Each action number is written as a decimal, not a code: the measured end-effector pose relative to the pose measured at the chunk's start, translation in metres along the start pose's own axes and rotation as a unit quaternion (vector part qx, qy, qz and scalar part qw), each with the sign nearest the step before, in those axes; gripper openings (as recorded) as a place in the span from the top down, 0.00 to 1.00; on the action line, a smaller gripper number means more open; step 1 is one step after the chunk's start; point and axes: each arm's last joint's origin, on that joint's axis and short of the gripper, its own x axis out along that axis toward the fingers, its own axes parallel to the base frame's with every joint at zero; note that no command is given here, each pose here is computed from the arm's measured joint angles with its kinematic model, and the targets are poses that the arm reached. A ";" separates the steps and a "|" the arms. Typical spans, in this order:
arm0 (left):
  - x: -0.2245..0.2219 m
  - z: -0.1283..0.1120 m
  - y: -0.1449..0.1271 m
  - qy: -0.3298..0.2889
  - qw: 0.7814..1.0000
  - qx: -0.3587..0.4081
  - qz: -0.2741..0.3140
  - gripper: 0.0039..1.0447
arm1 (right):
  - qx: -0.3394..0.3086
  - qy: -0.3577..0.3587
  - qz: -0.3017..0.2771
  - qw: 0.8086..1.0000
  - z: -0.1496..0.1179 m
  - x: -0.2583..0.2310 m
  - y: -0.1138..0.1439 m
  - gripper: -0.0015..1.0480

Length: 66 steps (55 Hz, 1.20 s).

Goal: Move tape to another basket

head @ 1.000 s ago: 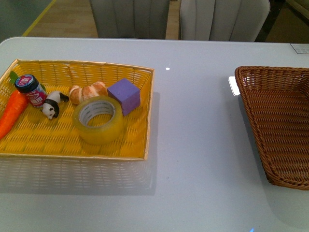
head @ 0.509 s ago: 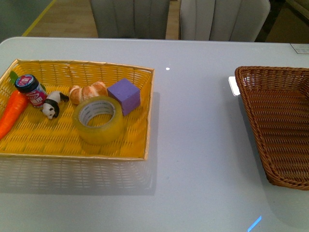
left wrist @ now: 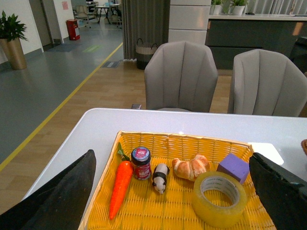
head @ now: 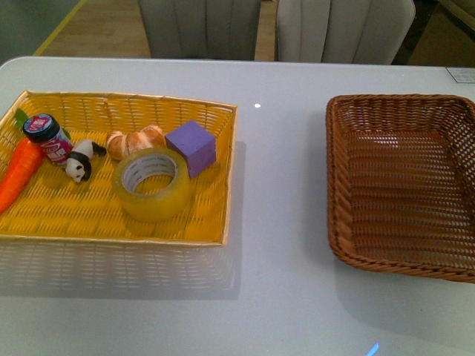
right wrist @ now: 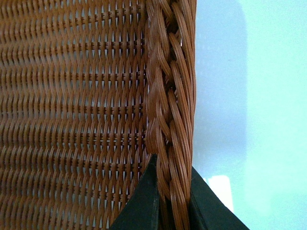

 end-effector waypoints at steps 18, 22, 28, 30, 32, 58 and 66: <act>0.000 0.000 0.000 0.000 1.000 0.000 0.000 0.08 | -0.007 0.026 0.049 0.998 -0.021 0.009 0.084 0.95; 0.000 0.000 0.000 0.000 1.000 0.000 0.000 0.08 | -0.019 0.034 0.053 0.998 -0.024 0.011 0.096 0.95; 0.000 0.000 0.000 0.000 1.000 0.000 0.000 0.08 | -0.030 0.034 0.055 0.997 -0.026 0.011 0.104 0.95; 0.000 0.000 0.000 0.000 1.000 0.000 0.000 0.08 | -0.031 0.032 0.056 0.997 -0.026 0.011 0.105 0.87; 0.000 0.000 0.000 0.000 1.000 0.000 0.000 0.08 | -0.031 0.029 0.059 0.997 -0.025 0.011 0.105 0.78; 0.000 0.000 0.000 0.000 1.000 0.000 0.000 0.08 | -0.058 -0.132 0.044 0.989 -0.001 -0.076 0.086 0.09; 0.000 0.000 0.000 0.000 1.000 0.000 0.000 0.08 | -0.068 -0.256 0.032 0.964 -0.009 -0.112 0.082 0.18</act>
